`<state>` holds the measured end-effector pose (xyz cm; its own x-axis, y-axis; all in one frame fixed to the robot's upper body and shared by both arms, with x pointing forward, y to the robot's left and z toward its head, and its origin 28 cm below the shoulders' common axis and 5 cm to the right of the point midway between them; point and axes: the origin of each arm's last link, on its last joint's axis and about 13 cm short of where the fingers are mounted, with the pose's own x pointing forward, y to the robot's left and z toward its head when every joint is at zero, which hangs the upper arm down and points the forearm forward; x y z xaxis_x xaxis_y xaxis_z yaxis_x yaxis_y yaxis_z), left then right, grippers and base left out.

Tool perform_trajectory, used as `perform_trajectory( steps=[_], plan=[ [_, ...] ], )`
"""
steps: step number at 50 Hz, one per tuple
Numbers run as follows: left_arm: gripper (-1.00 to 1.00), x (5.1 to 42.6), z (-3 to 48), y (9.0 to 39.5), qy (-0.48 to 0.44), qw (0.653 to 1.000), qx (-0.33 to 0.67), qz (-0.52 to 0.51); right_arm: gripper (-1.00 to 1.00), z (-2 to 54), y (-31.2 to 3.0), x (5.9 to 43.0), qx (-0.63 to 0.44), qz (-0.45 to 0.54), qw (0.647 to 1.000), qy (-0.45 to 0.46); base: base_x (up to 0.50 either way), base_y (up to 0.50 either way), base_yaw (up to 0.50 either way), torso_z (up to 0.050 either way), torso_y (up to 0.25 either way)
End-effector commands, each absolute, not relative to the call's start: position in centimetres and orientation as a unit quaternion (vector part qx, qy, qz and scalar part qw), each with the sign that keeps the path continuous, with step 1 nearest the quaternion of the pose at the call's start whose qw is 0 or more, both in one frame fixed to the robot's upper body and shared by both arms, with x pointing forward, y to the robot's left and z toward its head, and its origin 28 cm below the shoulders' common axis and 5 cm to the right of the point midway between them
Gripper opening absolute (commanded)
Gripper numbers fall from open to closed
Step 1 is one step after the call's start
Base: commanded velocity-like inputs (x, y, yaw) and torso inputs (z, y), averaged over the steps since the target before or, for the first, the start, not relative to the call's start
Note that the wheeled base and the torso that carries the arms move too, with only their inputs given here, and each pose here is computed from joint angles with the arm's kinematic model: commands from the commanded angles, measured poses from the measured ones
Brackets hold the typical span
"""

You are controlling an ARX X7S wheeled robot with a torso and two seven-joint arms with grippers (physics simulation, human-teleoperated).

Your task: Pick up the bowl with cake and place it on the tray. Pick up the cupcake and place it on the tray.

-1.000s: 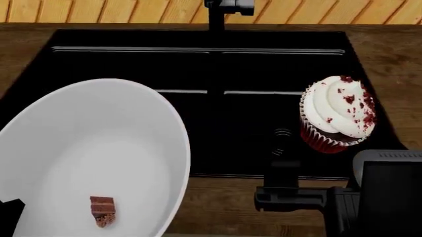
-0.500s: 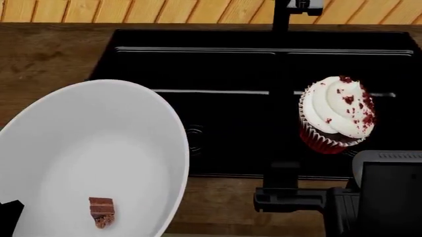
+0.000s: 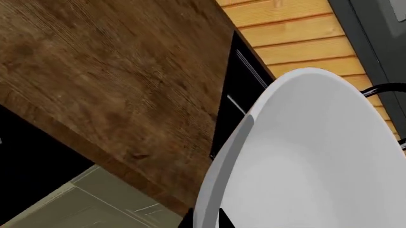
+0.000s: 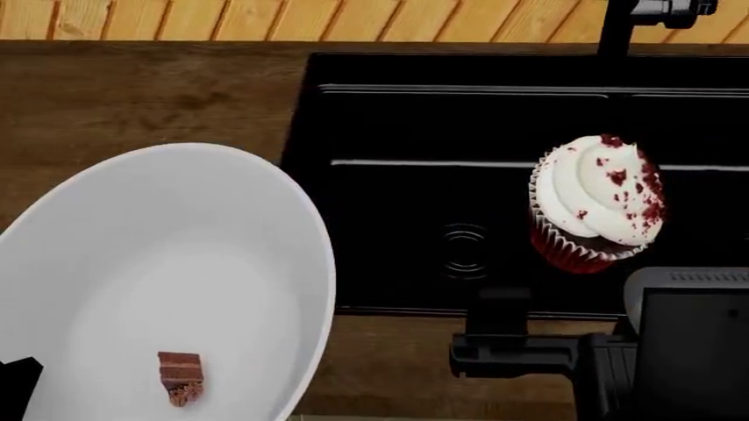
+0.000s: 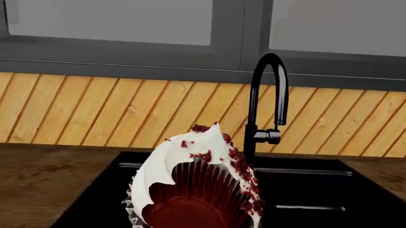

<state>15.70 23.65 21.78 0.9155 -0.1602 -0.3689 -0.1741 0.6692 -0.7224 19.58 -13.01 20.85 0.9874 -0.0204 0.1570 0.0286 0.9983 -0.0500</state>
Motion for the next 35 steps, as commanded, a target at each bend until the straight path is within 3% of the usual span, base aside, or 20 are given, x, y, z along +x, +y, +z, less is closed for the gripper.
perform_trajectory(
  steps=[1,35],
  plan=[
    [-1.0,15.77,22.05,23.73,0.201,0.889,-0.411,0.014,-1.0,21.05,-13.16,19.64,-0.039,-0.014,0.995,-0.09,0.0,0.5,0.0,0.0,0.0],
    [-1.0,15.91,21.96,23.64,0.202,0.89,-0.409,0.013,-1.0,21.04,-13.16,19.78,-0.037,-0.013,0.995,-0.092,0.0,0.5,0.0,0.0,0.001]
  ],
)
